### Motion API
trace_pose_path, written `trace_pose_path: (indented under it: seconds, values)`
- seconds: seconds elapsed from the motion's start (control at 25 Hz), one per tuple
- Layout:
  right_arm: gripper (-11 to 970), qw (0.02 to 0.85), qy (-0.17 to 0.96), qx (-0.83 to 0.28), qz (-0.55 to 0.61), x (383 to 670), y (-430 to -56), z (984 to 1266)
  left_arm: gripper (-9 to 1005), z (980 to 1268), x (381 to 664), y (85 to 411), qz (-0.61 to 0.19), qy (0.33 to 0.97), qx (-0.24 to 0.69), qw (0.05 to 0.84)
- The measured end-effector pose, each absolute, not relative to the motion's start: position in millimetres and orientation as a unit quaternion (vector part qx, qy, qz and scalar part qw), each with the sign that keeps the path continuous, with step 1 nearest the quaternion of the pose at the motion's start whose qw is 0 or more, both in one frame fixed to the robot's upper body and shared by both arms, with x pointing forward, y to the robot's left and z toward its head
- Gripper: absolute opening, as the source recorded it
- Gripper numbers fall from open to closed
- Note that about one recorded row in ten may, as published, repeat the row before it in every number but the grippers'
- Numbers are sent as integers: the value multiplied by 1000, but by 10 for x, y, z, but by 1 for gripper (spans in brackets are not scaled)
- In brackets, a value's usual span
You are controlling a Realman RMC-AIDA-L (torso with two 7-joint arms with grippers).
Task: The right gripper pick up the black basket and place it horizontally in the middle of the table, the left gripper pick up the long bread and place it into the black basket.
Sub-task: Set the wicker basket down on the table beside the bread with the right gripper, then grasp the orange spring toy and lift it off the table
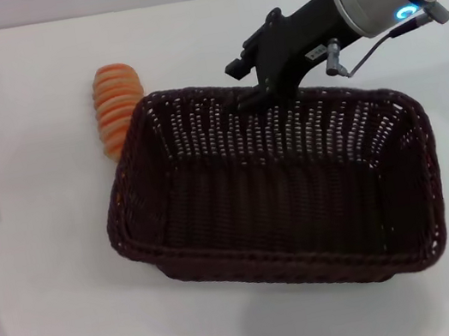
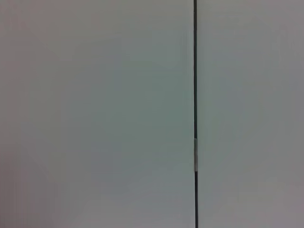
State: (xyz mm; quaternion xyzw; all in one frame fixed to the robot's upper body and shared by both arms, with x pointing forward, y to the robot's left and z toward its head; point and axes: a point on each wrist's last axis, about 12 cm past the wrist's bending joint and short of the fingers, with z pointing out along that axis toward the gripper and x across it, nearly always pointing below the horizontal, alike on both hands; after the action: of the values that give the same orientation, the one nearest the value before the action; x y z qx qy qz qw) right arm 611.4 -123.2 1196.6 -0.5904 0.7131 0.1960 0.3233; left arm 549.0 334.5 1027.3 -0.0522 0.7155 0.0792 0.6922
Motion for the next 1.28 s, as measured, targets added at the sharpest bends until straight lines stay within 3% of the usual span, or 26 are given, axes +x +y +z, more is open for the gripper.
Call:
trace_pose_path:
  seconds: [0.32,0.44,0.68,0.84,1.28]
  values:
    - [565,371,711,-568,187,6081,-1308,12065,774,10273,5504,3344,79,718,-51,690]
    - [651,463,719,-498,144,6131,-1517,12134,773,10269,5493,3351,79,717,-52,690]
    - [832,664,703,-245,73,6051,-2219,12156,769,10296,5500,3340,66,711,-60,698]
    - [830,691,705,-155,34,5829,-2461,11964,767,10365,5573,3287,59,702,-52,708]
    - [830,782,607,-54,-131,5329,-2493,11501,760,10518,5769,3160,46,686,-37,725]
